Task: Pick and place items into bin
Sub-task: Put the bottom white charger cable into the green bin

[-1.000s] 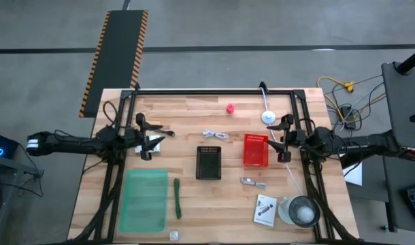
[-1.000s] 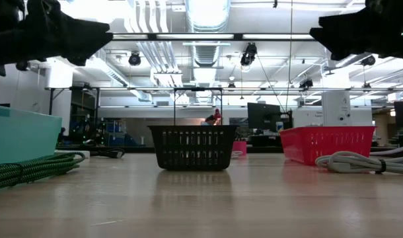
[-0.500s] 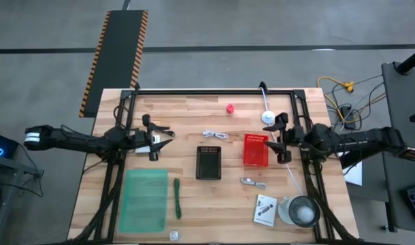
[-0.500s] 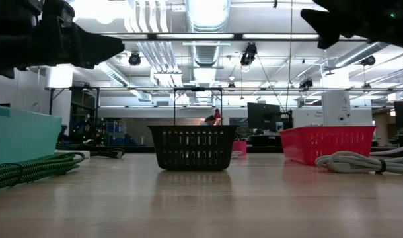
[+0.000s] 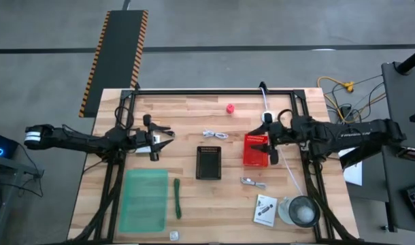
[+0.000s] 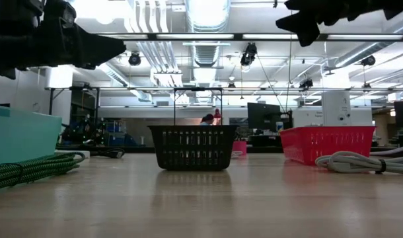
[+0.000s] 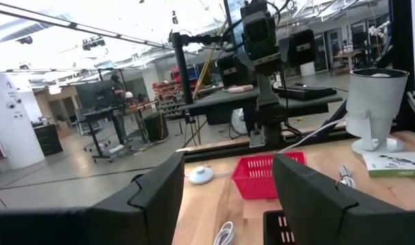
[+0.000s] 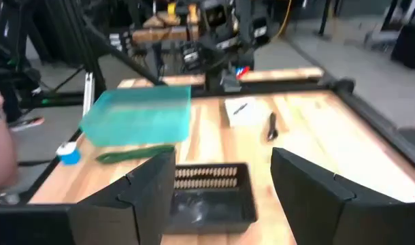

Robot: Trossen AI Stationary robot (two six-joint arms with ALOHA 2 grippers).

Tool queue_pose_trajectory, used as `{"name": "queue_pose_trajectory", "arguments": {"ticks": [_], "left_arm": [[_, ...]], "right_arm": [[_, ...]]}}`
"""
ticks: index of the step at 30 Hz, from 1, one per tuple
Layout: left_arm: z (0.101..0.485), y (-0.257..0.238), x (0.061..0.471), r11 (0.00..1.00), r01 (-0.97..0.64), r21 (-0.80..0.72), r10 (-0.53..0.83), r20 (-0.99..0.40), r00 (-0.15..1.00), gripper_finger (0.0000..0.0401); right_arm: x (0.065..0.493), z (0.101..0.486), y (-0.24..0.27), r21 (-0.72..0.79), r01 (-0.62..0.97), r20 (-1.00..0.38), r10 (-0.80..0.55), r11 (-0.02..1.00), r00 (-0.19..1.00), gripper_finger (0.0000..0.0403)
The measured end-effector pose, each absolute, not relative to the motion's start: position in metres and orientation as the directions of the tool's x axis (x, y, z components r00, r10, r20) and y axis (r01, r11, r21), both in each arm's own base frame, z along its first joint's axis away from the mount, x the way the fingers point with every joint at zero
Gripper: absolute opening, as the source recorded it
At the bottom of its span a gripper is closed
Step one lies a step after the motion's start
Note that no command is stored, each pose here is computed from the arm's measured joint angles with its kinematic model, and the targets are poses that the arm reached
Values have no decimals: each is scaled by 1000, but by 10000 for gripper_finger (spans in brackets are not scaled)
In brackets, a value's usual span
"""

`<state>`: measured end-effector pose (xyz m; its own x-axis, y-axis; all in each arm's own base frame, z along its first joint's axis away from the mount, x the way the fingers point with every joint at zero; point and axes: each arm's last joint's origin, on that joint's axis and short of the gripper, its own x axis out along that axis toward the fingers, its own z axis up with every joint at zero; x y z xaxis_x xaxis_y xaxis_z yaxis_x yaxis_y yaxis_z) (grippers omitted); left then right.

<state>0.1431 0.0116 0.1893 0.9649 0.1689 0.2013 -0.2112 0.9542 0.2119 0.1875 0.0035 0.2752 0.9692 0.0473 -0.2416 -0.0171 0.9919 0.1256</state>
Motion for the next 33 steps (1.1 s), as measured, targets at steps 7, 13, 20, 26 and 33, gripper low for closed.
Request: {"name": "queue_pose_trajectory", "arguments": {"ticks": [7, 13, 20, 26, 33], "left_arm": [[189, 12, 143, 954, -212, 211, 169, 203, 964, 208], [189, 12, 143, 954, -211, 211, 169, 203, 965, 208], [189, 12, 143, 954, -211, 211, 169, 203, 965, 208], [189, 12, 144, 954, -210, 213, 169, 198, 966, 208], [188, 12, 144, 955, -207, 213, 167, 191, 967, 208]], "right_arm": [[204, 276, 23, 182, -77, -340, 136, 980, 930, 226], [210, 273, 48, 183, -153, -443, 221, 971, 869, 226], [213, 251, 66, 232, -100, -595, 223, 967, 772, 226], [222, 227, 75, 247, 42, -708, 150, 968, 690, 226], [239, 208, 82, 252, 150, -788, 112, 956, 606, 226]]}}
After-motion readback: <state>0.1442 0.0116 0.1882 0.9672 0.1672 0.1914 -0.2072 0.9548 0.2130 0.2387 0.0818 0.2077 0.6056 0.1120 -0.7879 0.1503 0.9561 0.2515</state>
